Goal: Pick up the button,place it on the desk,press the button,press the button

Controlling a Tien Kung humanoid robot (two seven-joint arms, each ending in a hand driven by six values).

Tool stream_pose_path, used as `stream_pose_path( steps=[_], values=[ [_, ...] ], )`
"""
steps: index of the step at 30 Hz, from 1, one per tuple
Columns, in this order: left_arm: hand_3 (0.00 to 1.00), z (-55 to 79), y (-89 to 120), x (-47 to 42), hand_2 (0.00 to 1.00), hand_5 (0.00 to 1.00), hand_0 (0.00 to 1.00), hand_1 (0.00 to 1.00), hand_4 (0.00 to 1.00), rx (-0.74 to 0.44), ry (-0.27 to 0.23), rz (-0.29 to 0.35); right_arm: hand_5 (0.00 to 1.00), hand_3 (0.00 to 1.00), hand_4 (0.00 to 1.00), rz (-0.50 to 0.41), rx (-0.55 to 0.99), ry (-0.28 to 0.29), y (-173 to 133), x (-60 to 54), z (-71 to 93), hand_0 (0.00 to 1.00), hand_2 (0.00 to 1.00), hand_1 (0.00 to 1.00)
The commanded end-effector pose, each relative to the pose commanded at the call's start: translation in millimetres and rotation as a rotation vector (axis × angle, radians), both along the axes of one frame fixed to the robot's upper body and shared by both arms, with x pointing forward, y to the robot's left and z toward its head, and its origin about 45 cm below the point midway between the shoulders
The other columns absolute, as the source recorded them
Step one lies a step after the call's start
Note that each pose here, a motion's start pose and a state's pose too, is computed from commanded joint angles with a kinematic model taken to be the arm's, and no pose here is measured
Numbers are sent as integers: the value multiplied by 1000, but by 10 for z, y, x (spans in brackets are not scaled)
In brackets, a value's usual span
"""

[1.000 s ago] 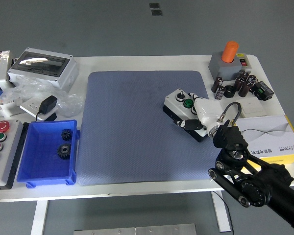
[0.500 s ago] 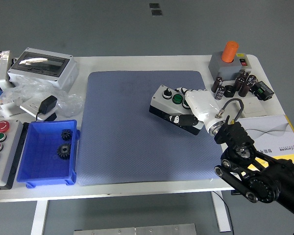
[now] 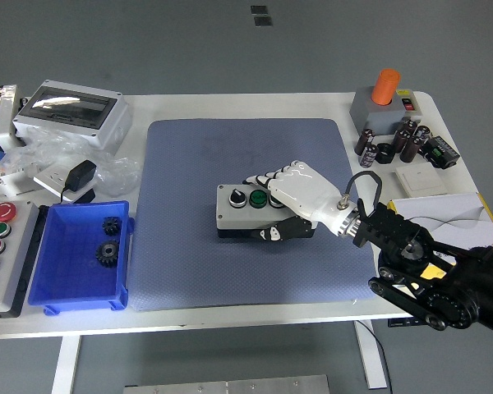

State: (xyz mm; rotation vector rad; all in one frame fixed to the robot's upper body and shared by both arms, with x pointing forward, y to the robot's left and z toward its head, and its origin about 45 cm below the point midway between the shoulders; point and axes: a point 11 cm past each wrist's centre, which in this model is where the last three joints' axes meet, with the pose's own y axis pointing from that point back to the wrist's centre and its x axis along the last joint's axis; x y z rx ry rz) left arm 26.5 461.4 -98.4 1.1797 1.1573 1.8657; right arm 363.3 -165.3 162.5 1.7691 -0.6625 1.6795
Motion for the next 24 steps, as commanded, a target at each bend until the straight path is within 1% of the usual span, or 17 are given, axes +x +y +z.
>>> stream_pose_path(
  steps=[1, 6, 7, 11, 13, 17, 18, 24],
  values=[
    [716, -1, -1, -2, 576, 158, 629, 633, 665, 0, 1, 0, 2, 537, 334, 5, -2, -1, 15, -4, -12, 237, 396, 396],
    [716, 0, 0, -4, 576, 158, 629, 633, 665, 0, 3, -1, 2, 537, 334, 23, 2, -10, 91, -21, -39, 237, 396, 396],
    [717, 0, 0, -3, 576, 160, 629, 634, 666, 0, 3, -1, 2, 539, 308, 23, 5, -11, 98, -19, -39, 288, 401, 448],
    [717, 1, 4, -2, 576, 160, 629, 634, 666, 1, 4, -2, 2, 539, 308, 23, 16, -9, 120, -13, -41, 288, 401, 448],
    [717, 2, 5, 1, 576, 162, 629, 634, 665, 1, 3, -2, 2, 540, 308, 19, 19, -1, 116, -7, -49, 301, 402, 465],
    [717, 2, 3, 5, 576, 162, 629, 634, 665, 1, 3, -4, 2, 540, 308, 5, 16, 24, 83, 20, -73, 301, 402, 465],
    [717, 1, 2, 5, 576, 164, 630, 633, 664, 0, 3, -4, 2, 548, 312, 0, 14, 30, 72, 31, -79, 328, 420, 479],
    [717, 3, 5, 11, 576, 164, 630, 633, 664, 1, 3, -5, 2, 548, 312, -11, 4, 45, 55, 51, -100, 328, 420, 479]
  ],
)
